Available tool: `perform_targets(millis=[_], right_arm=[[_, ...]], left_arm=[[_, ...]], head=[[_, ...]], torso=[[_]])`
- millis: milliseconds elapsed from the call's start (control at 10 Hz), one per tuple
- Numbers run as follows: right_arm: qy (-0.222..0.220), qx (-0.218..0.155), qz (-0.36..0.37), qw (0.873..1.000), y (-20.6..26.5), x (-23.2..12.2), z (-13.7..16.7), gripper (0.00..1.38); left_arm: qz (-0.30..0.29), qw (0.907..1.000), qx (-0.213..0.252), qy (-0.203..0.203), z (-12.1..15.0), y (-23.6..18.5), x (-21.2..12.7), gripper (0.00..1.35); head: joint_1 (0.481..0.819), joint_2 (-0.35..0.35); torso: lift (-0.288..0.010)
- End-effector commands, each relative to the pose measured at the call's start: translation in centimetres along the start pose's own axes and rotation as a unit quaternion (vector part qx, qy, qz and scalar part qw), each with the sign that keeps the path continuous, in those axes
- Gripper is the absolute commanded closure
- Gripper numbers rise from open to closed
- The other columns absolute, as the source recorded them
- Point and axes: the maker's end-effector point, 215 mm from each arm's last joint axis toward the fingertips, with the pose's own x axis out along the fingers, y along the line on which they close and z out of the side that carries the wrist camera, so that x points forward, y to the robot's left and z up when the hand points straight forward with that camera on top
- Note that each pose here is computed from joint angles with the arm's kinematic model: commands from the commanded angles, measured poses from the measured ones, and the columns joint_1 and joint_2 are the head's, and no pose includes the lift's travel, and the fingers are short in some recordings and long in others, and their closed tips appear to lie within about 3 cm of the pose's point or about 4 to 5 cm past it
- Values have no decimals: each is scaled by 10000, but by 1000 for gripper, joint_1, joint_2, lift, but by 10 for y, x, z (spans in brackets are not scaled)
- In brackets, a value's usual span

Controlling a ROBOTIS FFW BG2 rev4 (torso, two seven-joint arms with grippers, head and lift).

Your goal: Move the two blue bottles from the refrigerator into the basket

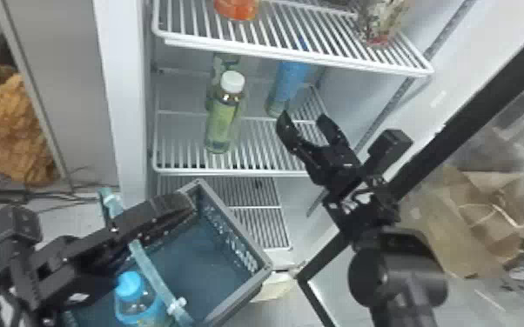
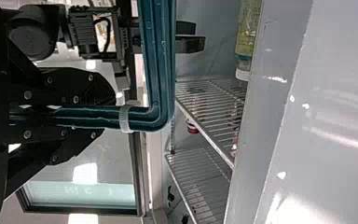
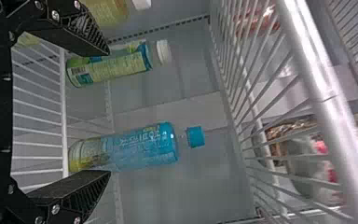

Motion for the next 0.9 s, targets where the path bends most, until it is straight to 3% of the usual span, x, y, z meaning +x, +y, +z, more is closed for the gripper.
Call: perform_targets(millis=[0, 300, 800], right_arm=[[42, 31, -92, 9999, -3, 14, -6, 165], [138, 128, -243, 9995, -11, 46, -17, 165], [99, 68, -648, 9978, -41, 94, -3, 157]], left_arm=[[7, 10000, 4, 5, 0, 0, 0, 1181], [1, 10000, 21, 26, 1, -1, 1, 1181], [-13, 10000, 46, 53, 2, -3, 3, 1181]], head=[[695, -310], [695, -299], [695, -294]], torso=[[-216], [-216], [-216]])
